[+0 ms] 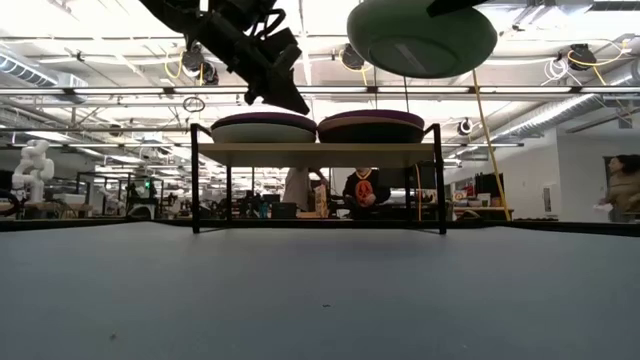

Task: Place and stack plates onto a shelf
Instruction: Stack the green plate on top of the purple plate on the shelf

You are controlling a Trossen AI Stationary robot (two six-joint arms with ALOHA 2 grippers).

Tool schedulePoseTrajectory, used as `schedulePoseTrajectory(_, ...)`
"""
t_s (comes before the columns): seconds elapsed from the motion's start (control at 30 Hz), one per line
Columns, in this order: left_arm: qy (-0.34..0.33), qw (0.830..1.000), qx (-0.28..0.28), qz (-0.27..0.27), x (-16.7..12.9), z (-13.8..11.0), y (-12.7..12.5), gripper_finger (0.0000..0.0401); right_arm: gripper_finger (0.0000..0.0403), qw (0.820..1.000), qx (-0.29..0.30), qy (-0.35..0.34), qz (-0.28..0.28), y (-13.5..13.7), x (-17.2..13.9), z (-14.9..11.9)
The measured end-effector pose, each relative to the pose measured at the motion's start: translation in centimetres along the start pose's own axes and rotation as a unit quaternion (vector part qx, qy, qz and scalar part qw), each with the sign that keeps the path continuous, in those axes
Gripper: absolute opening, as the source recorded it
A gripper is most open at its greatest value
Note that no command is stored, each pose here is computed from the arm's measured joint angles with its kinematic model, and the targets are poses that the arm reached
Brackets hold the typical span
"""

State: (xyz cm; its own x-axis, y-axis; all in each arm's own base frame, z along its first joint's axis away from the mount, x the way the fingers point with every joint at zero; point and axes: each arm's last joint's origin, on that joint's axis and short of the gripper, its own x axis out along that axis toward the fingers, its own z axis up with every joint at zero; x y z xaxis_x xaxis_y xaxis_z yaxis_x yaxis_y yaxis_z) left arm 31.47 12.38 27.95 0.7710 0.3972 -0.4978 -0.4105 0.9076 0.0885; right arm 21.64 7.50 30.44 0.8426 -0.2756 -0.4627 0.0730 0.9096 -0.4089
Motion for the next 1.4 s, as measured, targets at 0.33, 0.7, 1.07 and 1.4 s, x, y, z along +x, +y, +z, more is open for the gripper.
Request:
schedulePoseTrajectory(0.33,0.004,1.000,-0.003,-0.006,0.0,-0.2,0.1,0.0003,0.0000,1.000,0.000,0.000,0.000,0.0,0.0,0.0)
schedulePoseTrajectory(0.7,0.006,1.000,-0.007,-0.008,-0.3,-0.3,0.0,0.0003,0.0000,1.000,0.002,0.000,0.000,0.0,0.0,0.0)
schedulePoseTrajectory(1.07,-0.068,0.996,-0.052,-0.022,-7.9,2.3,-2.3,0.0003,0.0000,0.997,0.020,-0.029,-0.069,-2.6,1.3,0.8)
schedulePoseTrajectory(1.4,-0.136,0.988,-0.051,-0.058,-10.3,-1.6,-5.0,0.0003,0.0000,0.985,0.046,-0.073,-0.150,-7.8,3.0,1.4)
